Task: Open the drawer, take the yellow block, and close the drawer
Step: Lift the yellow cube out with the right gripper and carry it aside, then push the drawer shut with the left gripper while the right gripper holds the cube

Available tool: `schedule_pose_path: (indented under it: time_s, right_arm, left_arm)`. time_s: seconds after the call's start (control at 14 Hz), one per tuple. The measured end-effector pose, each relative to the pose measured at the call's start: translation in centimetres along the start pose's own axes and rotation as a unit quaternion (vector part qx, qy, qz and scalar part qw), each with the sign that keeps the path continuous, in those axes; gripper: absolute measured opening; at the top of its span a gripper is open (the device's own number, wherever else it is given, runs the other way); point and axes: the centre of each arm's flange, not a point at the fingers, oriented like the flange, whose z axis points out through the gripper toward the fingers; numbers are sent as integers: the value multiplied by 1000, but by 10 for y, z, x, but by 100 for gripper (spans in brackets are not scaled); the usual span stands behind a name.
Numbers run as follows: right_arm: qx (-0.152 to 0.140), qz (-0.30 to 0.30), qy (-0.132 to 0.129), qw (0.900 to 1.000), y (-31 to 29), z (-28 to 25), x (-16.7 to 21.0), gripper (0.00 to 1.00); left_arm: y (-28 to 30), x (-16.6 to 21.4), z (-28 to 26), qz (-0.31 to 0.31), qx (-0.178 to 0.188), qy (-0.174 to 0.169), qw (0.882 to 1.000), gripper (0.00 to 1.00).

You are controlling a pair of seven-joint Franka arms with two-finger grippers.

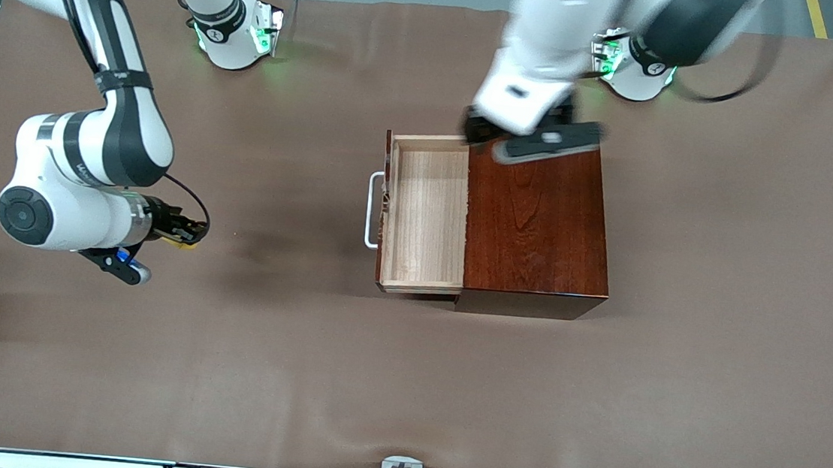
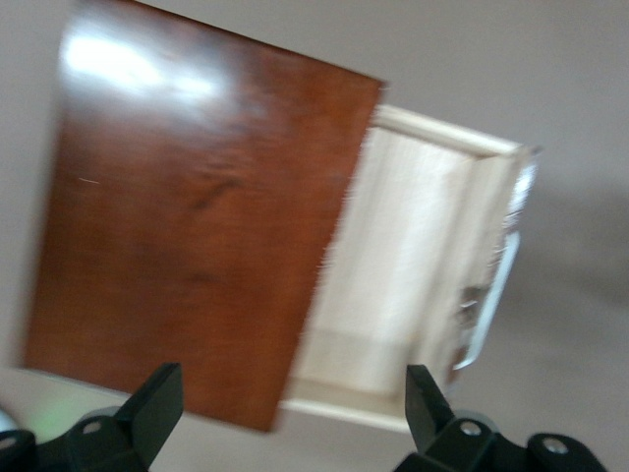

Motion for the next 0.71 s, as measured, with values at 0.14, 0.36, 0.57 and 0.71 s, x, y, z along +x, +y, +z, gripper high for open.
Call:
schedule_pose_path:
  time_s: [0.14,0.36,0.57,0.71]
  right_arm:
    - [8,-34,7,999,29,20,13,56]
    - [3,-76,25,997,66,48,28,56]
    - [-6,-108,30,994,88,76,31,56]
    - [-13,-118,35,992,109,84,36,56]
  left_arm:
    - [44,-21,36,-48,-35,3,998,100]
    - [93,-41,88,-103,-87,15,991,100]
    - [131,-74,131,-158,-127,39,979,100]
    - [149,-94,160,-191,-151,39,969,100]
